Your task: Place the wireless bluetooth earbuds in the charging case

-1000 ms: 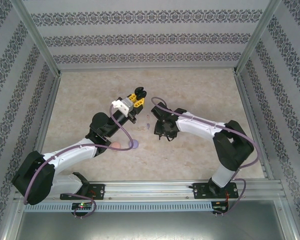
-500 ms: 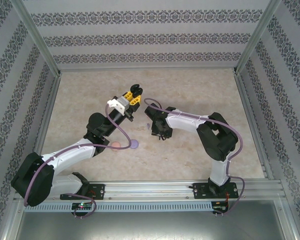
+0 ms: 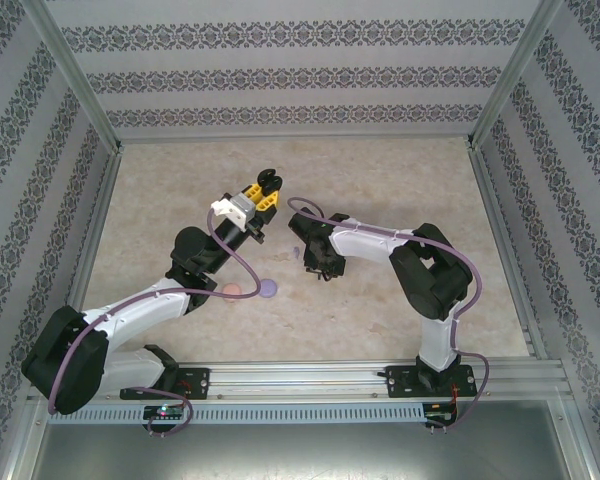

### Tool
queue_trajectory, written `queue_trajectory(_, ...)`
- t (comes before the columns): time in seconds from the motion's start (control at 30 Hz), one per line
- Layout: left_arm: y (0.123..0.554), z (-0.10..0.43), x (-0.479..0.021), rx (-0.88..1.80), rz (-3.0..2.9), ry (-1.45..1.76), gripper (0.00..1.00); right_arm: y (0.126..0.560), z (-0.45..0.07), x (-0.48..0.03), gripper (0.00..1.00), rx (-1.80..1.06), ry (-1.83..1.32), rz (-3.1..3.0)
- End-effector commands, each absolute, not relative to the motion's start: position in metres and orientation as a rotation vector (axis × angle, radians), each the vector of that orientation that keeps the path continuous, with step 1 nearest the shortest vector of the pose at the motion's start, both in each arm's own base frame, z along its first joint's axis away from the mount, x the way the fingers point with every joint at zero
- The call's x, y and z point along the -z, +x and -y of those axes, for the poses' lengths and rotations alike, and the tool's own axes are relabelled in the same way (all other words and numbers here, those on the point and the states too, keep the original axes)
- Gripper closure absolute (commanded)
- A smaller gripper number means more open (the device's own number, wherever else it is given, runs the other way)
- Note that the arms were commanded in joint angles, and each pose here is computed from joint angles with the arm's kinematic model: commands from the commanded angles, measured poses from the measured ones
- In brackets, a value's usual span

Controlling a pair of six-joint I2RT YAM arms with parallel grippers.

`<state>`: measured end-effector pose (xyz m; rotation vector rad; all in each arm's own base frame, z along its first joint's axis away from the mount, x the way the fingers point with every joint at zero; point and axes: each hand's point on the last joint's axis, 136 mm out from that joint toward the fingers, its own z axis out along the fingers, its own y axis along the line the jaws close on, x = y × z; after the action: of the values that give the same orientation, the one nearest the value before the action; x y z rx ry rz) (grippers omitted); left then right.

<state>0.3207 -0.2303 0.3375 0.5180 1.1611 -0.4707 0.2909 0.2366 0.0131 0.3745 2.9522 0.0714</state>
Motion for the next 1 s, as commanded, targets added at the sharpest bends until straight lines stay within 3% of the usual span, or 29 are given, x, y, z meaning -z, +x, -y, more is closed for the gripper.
queue_trajectory(0.0, 0.312, 0.223, -0.358, 0.493, -1.086, 0.489, 1.00, 0.289, -0.242, -0.008, 0.70, -0.042, 0.371, -2.955)
queue_trajectory(0.3, 0.312, 0.223, -0.356, 0.502, -1.094, 0.489, 1.00, 0.288, -0.245, -0.014, 0.80, -0.077, 0.378, -2.937)
queue_trajectory(0.6, 0.312, 0.225, -0.355, 0.519, -1.109, 0.497, 1.00, 0.292, -0.239, -0.044, 0.82, -0.142, 0.391, -2.842)
queue_trajectory(0.97, 0.306, 0.230, -0.356, 0.549, -1.117, 0.536, 1.00, 0.305, -0.233, -0.132, 0.83, -0.311, 0.320, -2.631)
